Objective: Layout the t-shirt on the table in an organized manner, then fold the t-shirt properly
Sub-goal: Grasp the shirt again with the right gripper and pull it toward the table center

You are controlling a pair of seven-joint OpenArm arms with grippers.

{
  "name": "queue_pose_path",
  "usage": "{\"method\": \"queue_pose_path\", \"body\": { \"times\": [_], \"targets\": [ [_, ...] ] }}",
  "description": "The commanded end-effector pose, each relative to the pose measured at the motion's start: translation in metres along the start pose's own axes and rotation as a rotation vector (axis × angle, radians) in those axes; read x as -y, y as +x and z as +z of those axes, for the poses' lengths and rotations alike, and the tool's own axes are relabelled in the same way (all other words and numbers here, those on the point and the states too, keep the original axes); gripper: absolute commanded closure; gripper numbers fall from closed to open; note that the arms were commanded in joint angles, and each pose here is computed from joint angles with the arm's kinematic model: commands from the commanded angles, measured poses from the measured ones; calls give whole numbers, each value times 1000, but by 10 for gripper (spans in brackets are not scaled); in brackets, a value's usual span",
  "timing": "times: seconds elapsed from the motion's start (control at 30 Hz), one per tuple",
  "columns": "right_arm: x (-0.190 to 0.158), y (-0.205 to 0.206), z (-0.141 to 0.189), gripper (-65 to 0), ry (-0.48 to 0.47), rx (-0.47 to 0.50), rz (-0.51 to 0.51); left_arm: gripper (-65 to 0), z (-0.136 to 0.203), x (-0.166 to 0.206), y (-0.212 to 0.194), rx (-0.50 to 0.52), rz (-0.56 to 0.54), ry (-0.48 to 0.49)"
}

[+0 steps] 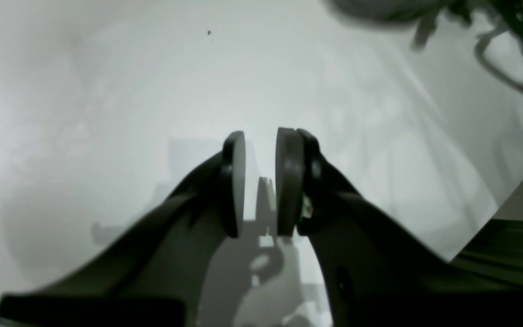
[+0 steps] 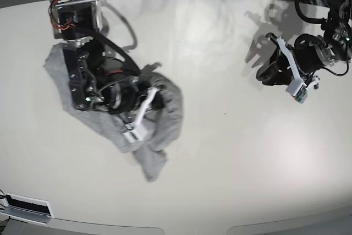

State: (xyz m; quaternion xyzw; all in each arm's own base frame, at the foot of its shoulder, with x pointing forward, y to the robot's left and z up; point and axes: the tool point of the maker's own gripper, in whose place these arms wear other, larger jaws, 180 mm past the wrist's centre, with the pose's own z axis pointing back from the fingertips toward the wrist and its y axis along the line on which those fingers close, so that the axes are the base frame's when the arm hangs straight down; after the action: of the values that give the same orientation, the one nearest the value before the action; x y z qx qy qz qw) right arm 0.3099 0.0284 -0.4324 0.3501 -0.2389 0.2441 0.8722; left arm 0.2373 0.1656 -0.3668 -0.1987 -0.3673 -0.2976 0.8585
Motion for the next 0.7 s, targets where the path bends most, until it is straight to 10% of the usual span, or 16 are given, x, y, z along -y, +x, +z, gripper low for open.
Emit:
{"method": "queue_pose_path", "body": {
  "times": [0.0,0.13,0.43,0.67],
  "targets": [
    [-26,21,-7,0,74,29,45,-125,5,-2,15,50,-15,-6],
    [-101,7,-35,0,260,-103,171,-125,5,-1,17,61,-6,-13],
    [-151,57,4,0,270,-50,479,-125,5,-2,15,49,-15,-6],
    [-89,72,18,-348,13,-33,484,-125,5,-2,15,51,-15,-6]
  ]
}}
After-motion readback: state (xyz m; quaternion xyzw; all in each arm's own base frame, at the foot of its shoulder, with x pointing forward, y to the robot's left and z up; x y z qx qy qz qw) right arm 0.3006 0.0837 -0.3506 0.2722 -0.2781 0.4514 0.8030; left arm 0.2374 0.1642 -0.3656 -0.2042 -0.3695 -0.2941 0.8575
